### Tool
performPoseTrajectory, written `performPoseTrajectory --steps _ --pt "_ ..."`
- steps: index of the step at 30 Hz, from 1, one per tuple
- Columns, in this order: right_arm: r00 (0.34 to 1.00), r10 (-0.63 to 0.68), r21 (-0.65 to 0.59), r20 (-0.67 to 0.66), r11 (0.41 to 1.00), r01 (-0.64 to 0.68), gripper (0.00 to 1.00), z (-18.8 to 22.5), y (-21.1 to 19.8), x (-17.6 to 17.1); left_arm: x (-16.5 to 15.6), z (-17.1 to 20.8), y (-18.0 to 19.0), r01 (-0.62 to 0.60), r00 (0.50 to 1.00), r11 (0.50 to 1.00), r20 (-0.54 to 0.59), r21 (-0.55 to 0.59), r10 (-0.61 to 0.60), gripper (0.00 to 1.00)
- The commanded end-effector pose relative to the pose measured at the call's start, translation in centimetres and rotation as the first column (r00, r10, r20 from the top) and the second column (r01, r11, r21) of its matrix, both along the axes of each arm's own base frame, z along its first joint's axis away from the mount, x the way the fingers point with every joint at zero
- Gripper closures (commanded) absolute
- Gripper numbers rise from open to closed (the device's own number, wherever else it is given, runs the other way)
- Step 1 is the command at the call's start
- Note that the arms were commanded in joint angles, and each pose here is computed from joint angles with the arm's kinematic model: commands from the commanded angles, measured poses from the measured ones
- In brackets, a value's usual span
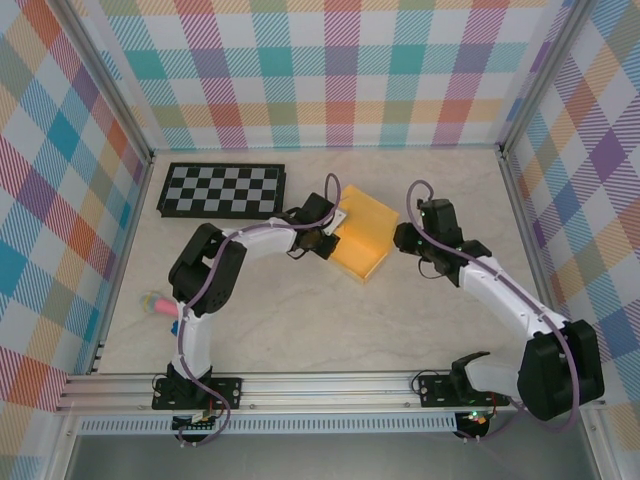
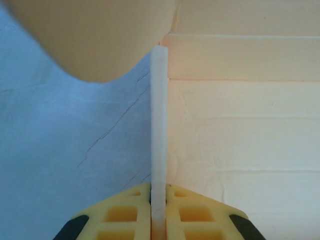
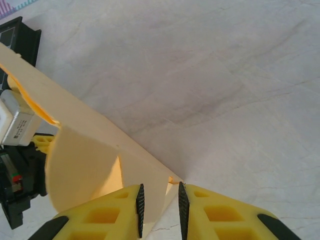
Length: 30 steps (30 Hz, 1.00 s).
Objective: Fold the paper box
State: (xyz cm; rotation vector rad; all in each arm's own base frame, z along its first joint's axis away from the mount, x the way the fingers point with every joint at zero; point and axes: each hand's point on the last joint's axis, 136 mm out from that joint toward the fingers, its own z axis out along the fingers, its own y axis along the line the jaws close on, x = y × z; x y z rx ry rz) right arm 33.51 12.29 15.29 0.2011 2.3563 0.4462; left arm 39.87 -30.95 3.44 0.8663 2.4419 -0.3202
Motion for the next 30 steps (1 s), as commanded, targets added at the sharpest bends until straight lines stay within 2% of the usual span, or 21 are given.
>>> performPoseTrajectory --steps 1,6,12,17,21,24,26,30 --pt "0.998 -0.052 0.013 0.023 0.999 0.051 0.72 0.9 -1.3 -0.6 0.6 1.2 -1.1 0.021 1.000 0.998 0.003 -0.062 -0.021 0.84" --pt "0.996 -0.079 0.017 0.048 0.997 0.079 0.71 2.2 -2.5 -1.5 1.0 3.6 -1.3 -0.024 0.999 0.992 0.018 -0.126 0.027 0.69" --pt "0.996 -0.085 0.060 0.019 0.995 0.084 0.71 3.4 -2.4 -2.8 0.3 6.0 -1.3 -0.108 0.994 0.961 -0.053 -0.256 0.097 0.53" --pt "0.997 -0.057 0.004 -0.042 0.998 0.058 0.71 3.2 -1.4 -3.5 0.2 8.4 0.6 -0.204 0.979 0.912 -0.100 -0.355 0.180 0.48" --pt "0.997 0.021 -0.034 -0.078 0.999 -0.024 0.70 3.3 2.4 -3.8 0.5 10.4 3.7 -0.298 0.955 0.852 -0.133 -0.430 0.266 0.47" --pt "0.995 0.014 -0.080 -0.098 0.997 -0.022 0.64 3.6 5.3 -3.6 1.6 11.0 7.8 -0.427 0.903 0.778 -0.172 -0.460 0.394 0.46" --pt "0.993 -0.043 -0.096 -0.113 0.995 0.032 0.58 4.2 7.0 -3.4 2.4 10.7 11.5 -0.543 0.835 0.712 -0.198 -0.446 0.513 0.47" --pt "0.963 -0.166 -0.029 -0.212 0.986 0.163 0.55 3.6 12.2 -2.0 3.1 10.0 19.3 -0.725 0.666 0.564 -0.194 -0.395 0.720 0.46"
